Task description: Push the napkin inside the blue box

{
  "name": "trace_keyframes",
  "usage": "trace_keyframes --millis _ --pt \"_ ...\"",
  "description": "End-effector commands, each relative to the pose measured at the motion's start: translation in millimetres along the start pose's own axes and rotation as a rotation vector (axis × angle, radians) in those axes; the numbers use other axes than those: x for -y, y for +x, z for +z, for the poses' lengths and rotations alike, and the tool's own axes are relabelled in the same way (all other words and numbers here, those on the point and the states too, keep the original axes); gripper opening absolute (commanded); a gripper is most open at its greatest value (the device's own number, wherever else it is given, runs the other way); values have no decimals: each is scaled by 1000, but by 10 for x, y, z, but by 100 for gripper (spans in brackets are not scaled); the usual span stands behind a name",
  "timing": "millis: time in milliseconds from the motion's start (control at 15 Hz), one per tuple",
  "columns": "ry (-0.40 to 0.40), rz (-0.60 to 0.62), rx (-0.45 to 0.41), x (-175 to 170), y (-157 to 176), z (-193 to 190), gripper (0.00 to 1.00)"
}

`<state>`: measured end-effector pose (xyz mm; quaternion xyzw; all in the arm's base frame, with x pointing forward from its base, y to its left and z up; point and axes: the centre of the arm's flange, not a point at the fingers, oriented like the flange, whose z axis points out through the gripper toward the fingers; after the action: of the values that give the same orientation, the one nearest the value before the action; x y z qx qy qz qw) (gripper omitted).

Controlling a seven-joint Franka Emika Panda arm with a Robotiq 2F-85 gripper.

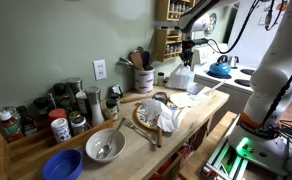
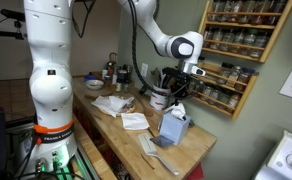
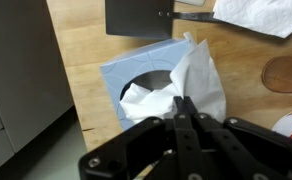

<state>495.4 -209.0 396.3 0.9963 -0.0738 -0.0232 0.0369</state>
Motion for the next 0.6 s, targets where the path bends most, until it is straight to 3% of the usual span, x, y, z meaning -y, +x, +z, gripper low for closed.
trace_keyframes --millis 0,533 --pt "-21 40 80 -28 218 310 0" --pt "-16 104 110 -162 310 684 0"
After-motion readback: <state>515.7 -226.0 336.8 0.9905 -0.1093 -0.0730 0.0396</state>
